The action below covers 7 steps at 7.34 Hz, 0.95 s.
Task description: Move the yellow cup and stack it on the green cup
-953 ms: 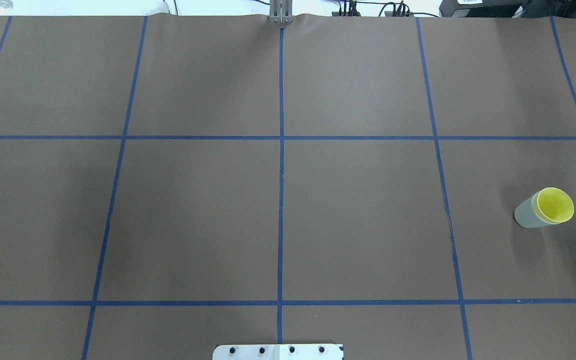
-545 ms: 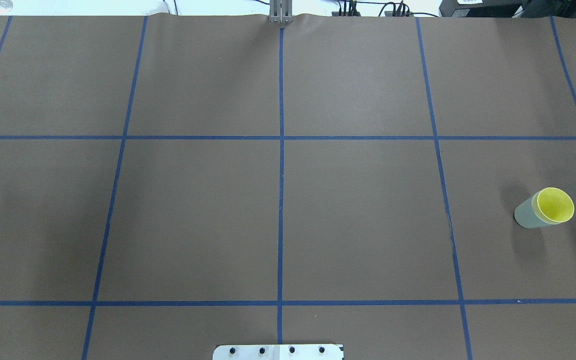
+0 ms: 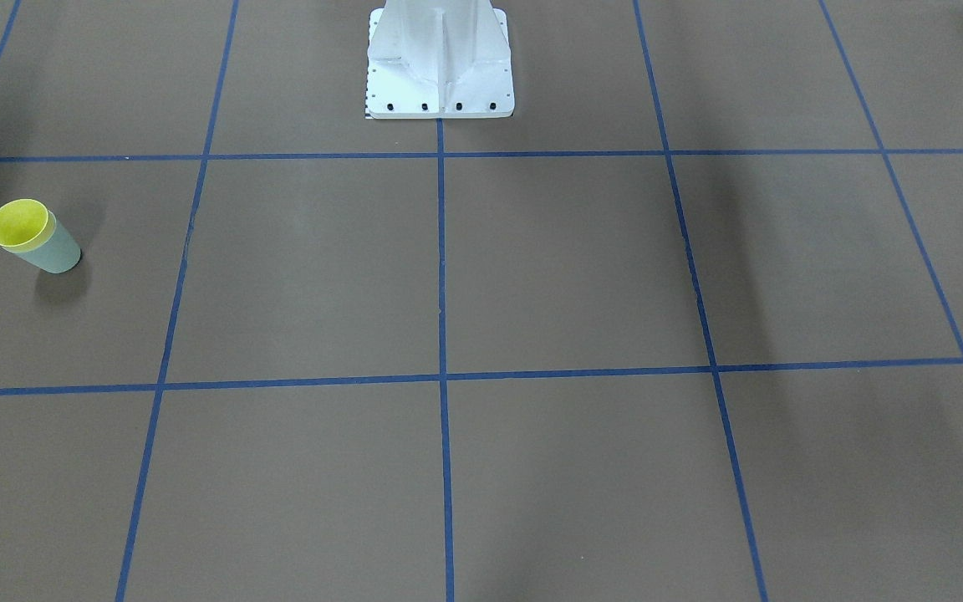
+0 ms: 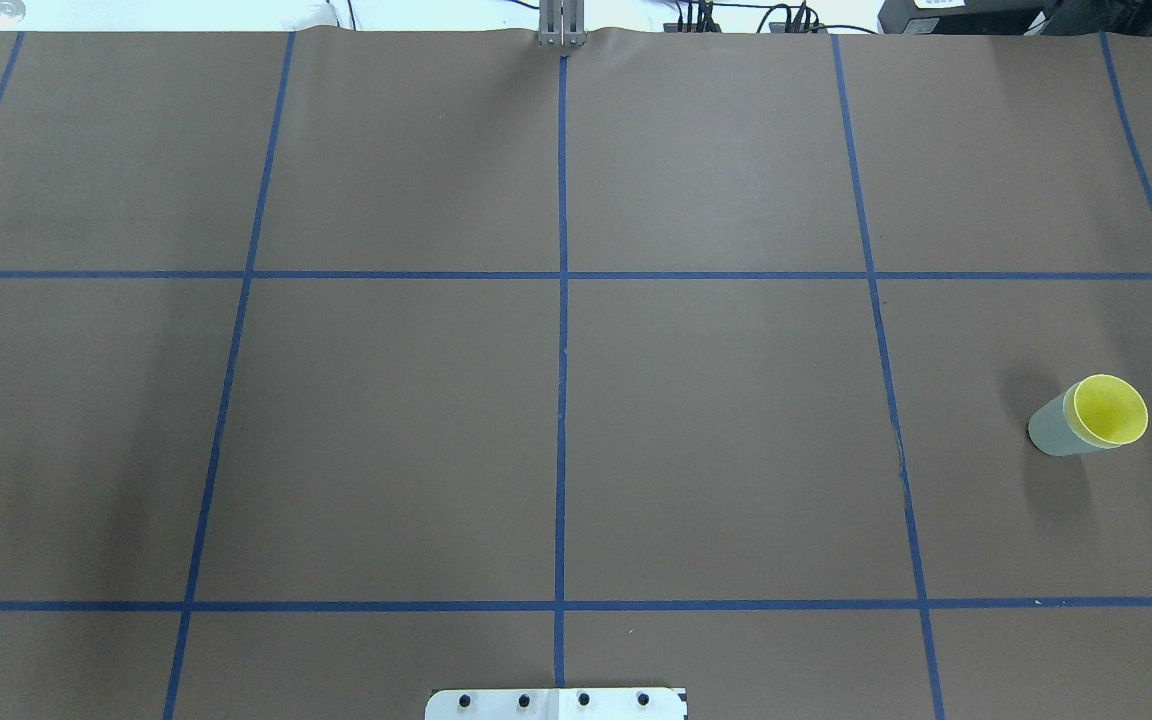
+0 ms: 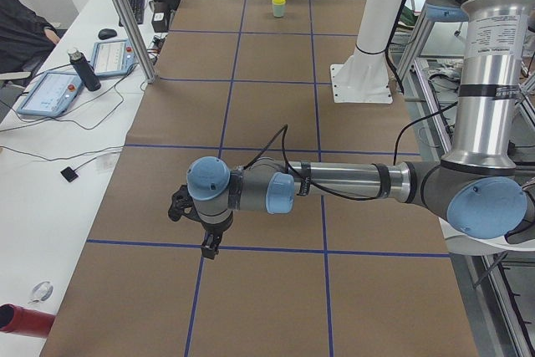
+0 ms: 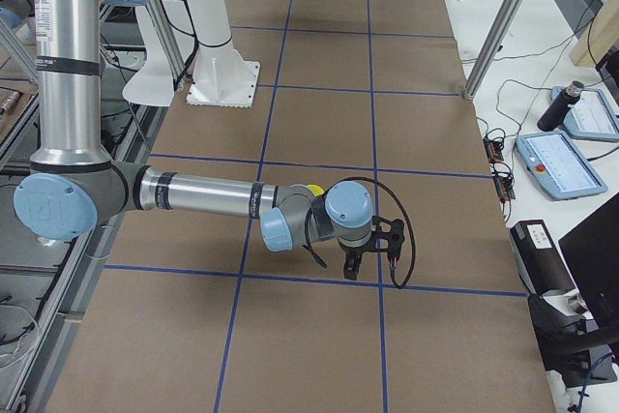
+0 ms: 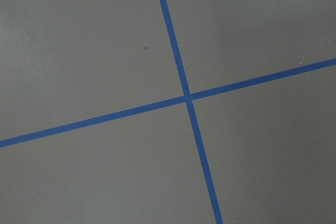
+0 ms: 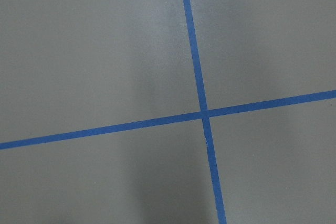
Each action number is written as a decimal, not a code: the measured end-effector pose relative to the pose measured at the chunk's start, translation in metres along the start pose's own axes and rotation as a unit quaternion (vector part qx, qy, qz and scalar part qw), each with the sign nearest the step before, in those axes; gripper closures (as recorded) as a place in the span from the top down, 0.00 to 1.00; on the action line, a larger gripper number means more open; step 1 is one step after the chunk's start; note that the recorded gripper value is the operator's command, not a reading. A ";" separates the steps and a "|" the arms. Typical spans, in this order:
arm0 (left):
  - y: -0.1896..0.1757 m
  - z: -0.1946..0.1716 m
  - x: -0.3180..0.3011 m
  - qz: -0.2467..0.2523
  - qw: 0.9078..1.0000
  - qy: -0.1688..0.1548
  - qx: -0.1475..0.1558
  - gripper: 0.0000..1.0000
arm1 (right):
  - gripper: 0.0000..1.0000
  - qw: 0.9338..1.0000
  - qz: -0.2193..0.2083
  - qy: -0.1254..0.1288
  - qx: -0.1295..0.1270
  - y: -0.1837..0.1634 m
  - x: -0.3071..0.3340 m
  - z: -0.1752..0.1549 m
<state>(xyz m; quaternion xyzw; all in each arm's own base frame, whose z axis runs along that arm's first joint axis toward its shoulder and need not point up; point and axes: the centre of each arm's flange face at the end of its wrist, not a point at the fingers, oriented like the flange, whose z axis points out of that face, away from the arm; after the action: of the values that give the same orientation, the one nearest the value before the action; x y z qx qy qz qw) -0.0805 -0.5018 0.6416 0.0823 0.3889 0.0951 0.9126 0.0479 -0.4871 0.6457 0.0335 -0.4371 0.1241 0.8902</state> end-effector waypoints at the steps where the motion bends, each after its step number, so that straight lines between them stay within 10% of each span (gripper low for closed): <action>1: 0.005 -0.001 0.002 0.000 1.000 -0.001 0.001 1.00 | 1.00 1.000 0.014 0.005 -0.003 -0.011 -0.005 -0.008; 7: 0.015 -0.005 0.008 0.004 1.000 -0.003 0.004 1.00 | 1.00 0.997 -0.037 0.056 -0.042 -0.027 -0.012 -0.021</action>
<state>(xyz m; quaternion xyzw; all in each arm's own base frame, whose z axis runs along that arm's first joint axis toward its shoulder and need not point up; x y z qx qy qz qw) -0.0806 -0.4847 0.6360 0.0873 0.3862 0.0969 0.9132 0.0632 -0.5120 0.6245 0.0050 -0.3902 0.0736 0.9178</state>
